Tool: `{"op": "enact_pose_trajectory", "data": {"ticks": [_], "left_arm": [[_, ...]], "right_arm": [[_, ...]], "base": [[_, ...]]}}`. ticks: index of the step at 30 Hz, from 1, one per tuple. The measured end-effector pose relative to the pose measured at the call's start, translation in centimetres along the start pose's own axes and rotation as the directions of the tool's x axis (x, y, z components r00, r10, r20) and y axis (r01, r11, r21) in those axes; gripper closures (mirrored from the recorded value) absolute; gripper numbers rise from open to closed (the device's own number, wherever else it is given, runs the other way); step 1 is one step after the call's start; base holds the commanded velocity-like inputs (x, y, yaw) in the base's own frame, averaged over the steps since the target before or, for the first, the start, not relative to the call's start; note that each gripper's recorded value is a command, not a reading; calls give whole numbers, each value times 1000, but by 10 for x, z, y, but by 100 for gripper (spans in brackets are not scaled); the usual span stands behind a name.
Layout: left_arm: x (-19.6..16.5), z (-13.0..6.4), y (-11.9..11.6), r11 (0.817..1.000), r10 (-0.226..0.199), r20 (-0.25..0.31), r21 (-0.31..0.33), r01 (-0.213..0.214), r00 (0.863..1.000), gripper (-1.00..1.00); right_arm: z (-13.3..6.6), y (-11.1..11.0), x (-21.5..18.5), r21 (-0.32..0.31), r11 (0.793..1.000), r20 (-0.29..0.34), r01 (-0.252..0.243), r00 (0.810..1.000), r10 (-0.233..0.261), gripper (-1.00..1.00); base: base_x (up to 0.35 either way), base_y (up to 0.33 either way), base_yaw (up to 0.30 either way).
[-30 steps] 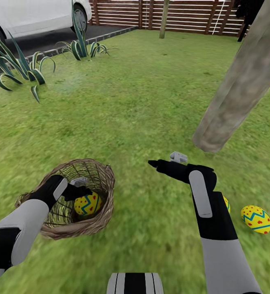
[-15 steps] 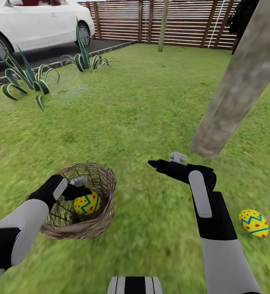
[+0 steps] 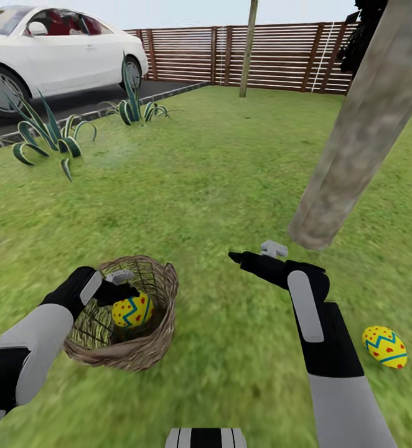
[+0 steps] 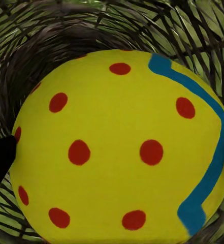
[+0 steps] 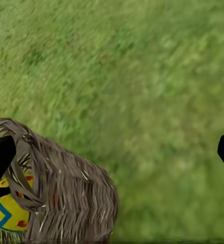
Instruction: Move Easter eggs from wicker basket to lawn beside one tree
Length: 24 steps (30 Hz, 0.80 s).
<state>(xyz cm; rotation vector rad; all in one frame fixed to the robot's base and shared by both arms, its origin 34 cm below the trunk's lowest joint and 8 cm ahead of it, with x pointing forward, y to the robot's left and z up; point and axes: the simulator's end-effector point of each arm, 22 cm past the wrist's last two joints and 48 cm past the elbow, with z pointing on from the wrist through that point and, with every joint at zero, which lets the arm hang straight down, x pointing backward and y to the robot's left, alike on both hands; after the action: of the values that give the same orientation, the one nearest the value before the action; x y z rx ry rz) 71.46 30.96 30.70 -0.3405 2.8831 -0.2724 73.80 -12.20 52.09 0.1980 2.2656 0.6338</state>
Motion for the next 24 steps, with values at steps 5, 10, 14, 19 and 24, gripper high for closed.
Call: {"op": "enact_pose_trajectory", "data": {"ticks": [5,10,14,19,24], "left_arm": [[-6,-12,-4,1000,3,18,5,-4,1000,100],[-12,-24,-7,1000,6,37,9,-7,999,100],[-16,-34,-9,1000,9,52,10,-10,999,100],[-22,-46,-12,1000,12,71,13,-13,997,100],[-28,-60,-9,1000,12,93,7,-13,996,100]], "right_arm": [[-4,-4,7,6,1000,20,-24,1000,24,-100],[-5,-12,15,22,998,43,-54,998,53,-100],[-6,-19,22,37,997,32,-69,997,67,-100],[-13,-18,29,36,996,32,-79,996,78,-100],[-20,-9,24,29,997,44,-67,997,66,-100]], "base": [[0,0,0],[-41,0,0],[-81,0,0],[-27,0,0],[-1,0,0]]}}
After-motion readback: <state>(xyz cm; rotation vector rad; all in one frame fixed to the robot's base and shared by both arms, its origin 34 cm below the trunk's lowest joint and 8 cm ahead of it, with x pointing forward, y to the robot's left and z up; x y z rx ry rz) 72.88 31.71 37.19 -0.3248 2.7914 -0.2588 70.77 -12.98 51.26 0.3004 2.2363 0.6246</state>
